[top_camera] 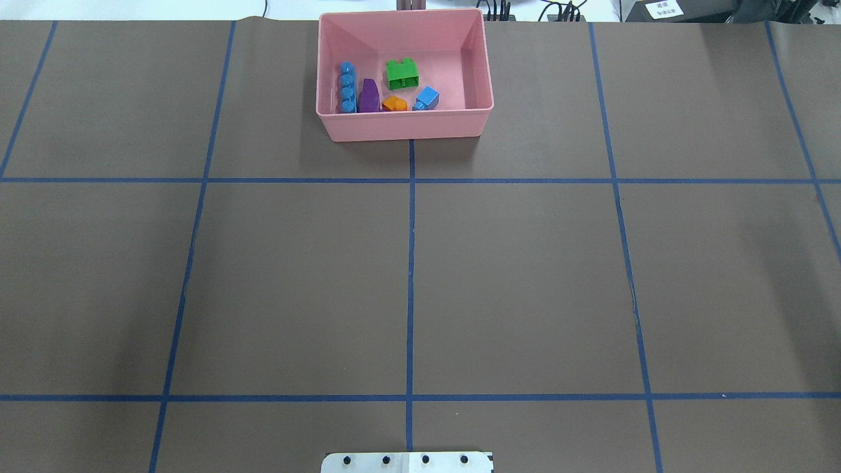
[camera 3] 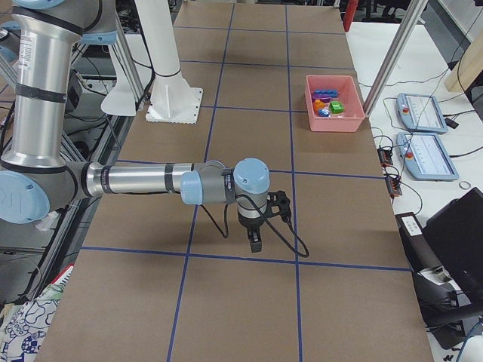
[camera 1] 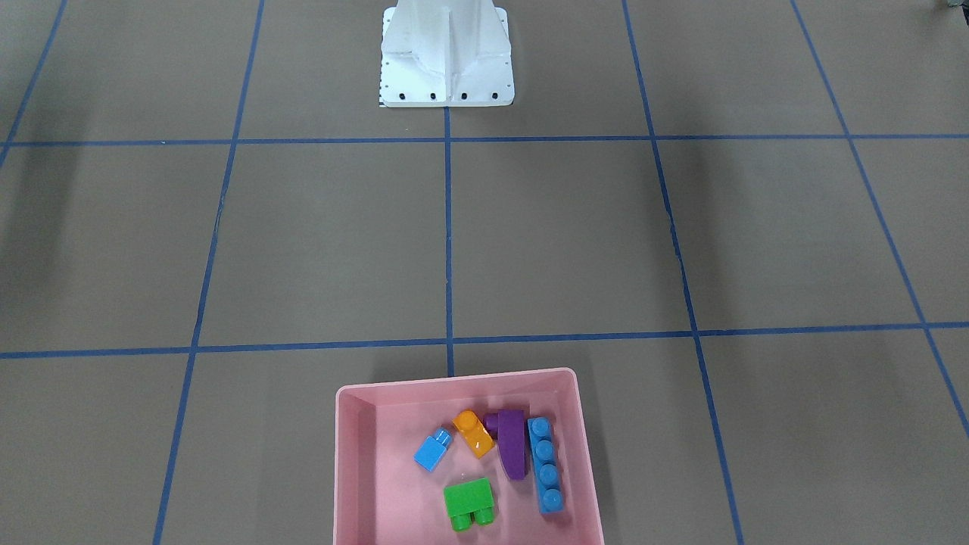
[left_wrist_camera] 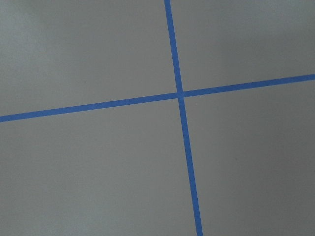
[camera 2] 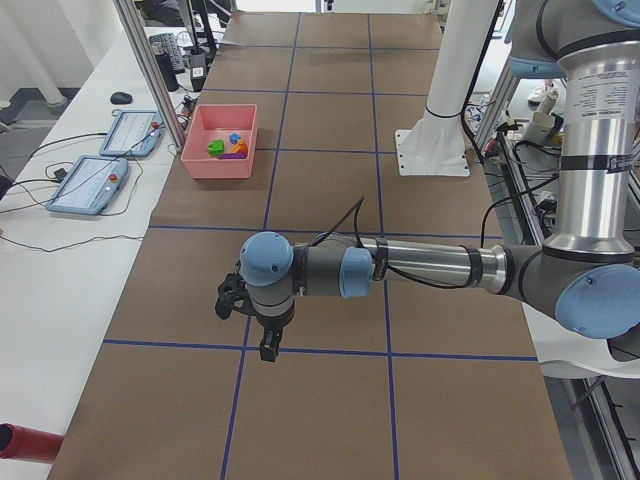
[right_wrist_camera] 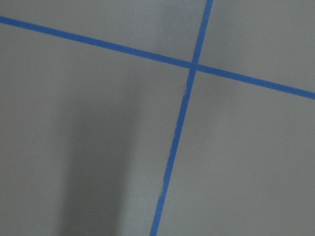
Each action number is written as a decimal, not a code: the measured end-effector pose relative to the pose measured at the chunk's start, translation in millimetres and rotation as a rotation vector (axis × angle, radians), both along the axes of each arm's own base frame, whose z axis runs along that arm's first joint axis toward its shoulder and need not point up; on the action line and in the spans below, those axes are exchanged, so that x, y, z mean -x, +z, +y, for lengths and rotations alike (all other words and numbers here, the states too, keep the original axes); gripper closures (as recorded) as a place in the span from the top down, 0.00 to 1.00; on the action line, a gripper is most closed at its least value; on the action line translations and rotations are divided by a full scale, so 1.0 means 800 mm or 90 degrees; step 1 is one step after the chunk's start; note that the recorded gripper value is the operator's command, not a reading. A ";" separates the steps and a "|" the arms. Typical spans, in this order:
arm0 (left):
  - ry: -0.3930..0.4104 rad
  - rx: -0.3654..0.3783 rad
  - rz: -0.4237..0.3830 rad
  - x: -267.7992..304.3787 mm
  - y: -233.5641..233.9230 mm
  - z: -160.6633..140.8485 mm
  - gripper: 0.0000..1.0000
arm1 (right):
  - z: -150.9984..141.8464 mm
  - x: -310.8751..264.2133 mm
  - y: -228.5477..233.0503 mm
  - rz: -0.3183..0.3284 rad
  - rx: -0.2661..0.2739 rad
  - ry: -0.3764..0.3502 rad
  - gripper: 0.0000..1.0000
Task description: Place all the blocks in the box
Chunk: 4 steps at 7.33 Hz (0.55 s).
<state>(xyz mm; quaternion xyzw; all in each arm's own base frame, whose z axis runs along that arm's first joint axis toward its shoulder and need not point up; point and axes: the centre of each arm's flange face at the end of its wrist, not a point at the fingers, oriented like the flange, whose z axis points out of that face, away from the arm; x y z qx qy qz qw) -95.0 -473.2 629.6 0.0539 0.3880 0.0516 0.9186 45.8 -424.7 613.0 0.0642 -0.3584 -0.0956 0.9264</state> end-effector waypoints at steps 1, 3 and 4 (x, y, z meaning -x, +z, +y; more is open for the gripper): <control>0.000 0.000 -0.001 0.000 0.001 0.000 1.00 | -0.008 0.001 -0.007 -0.001 -0.008 0.001 1.00; -0.001 -0.001 -0.003 0.001 0.000 0.000 1.00 | -0.017 0.002 -0.016 -0.002 -0.017 0.002 1.00; -0.001 -0.002 -0.004 0.001 -0.001 0.000 1.00 | -0.020 0.002 -0.020 -0.002 -0.022 0.002 1.00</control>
